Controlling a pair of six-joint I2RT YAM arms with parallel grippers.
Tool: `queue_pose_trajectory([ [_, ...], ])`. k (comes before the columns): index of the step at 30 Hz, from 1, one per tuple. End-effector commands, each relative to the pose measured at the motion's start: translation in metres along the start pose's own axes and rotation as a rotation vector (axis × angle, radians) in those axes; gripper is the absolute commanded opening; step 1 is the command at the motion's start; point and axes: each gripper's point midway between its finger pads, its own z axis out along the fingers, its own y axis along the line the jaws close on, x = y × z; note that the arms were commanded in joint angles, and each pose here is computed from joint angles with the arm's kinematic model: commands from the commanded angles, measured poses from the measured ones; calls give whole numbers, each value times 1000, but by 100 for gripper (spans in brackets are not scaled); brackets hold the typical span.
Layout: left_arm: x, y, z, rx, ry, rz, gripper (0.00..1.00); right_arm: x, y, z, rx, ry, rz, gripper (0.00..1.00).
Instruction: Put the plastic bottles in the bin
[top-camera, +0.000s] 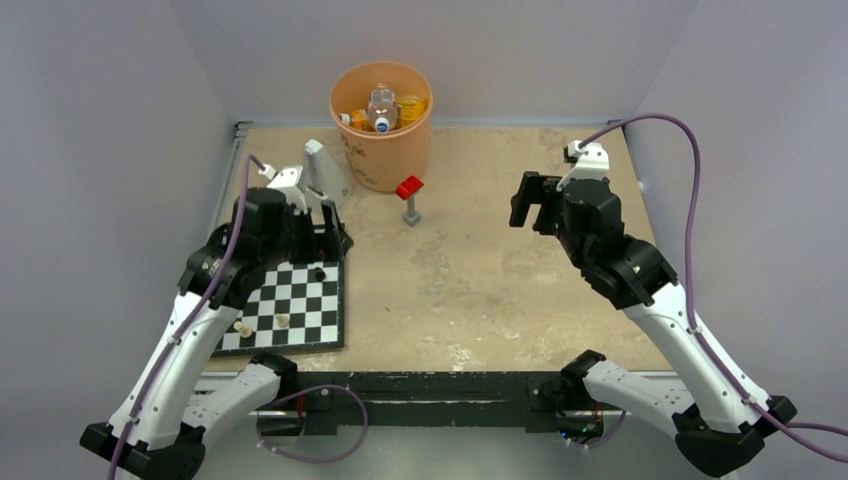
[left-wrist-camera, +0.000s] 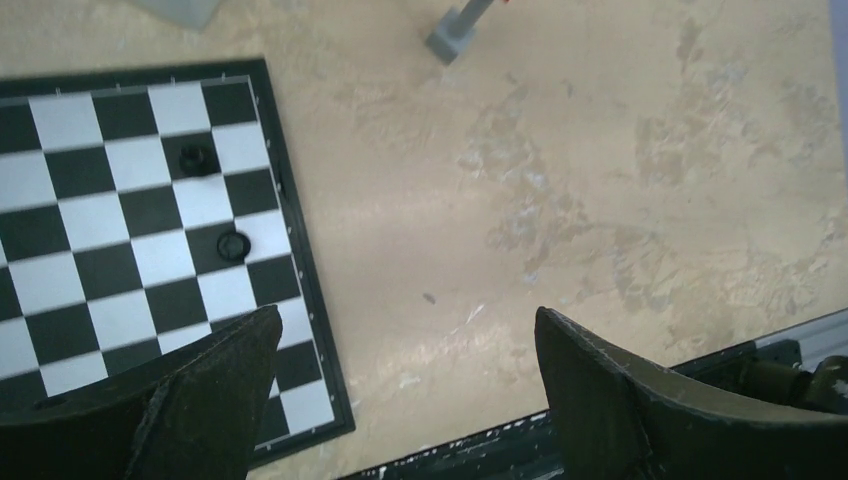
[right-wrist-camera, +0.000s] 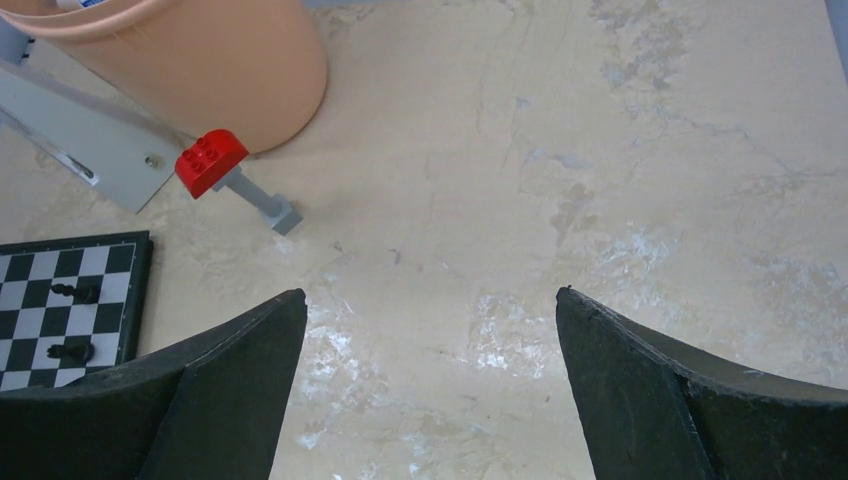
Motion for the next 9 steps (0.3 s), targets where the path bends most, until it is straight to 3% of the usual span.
queue_pose_trajectory([
  [1, 52, 19, -5, -28, 80, -44, 100, 7, -3, -3, 10, 9, 47, 98],
  [9, 77, 34, -17, -80, 125, -60, 100, 10, 4, -2, -38, -5, 54, 97],
])
